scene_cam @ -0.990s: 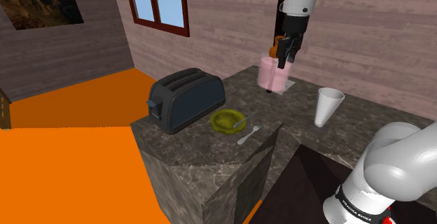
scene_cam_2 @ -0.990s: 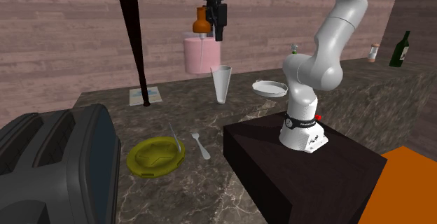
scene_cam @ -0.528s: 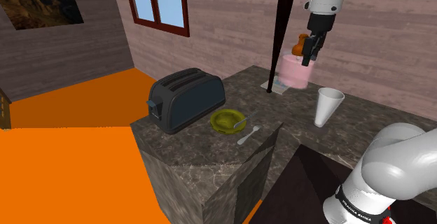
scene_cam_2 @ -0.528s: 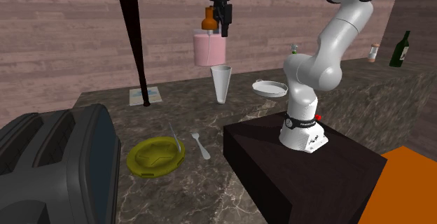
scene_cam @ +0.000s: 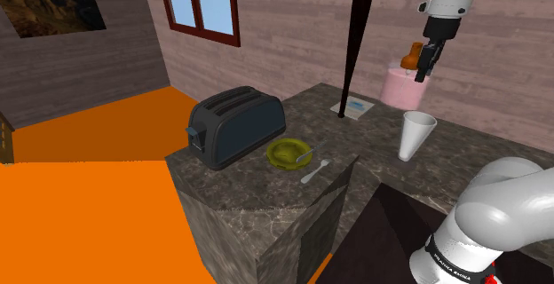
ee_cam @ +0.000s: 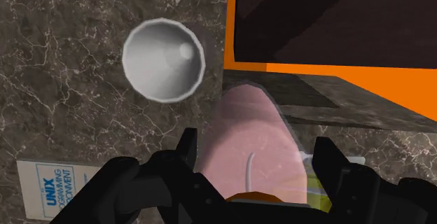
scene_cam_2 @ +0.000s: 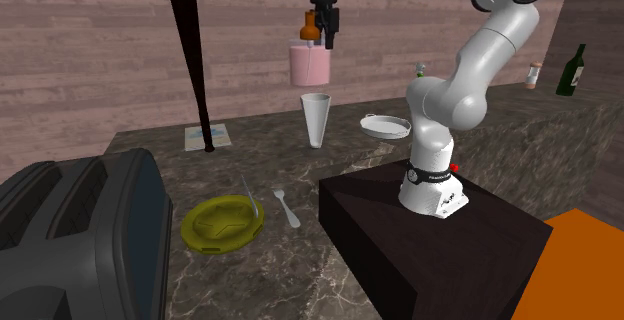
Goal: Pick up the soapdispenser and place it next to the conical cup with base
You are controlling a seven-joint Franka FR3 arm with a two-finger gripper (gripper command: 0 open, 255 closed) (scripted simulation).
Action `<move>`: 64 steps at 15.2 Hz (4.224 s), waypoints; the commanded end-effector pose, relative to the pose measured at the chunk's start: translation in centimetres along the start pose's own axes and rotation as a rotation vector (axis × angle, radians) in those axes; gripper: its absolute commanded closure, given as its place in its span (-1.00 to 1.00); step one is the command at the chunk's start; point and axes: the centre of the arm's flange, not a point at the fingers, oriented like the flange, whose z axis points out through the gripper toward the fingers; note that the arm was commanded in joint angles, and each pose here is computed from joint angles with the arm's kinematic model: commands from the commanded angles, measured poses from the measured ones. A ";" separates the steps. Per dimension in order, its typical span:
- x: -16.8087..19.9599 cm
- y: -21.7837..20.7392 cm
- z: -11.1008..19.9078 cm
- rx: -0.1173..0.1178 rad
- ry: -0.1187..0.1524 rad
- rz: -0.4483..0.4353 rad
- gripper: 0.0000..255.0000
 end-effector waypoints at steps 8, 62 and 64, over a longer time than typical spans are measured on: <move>-7.0 9.8 -0.2 -0.001 0.000 -0.001 1.00; -15.9 22.2 22.5 -0.001 0.000 -0.001 1.00; -15.9 22.2 23.6 -0.001 0.000 -0.001 1.00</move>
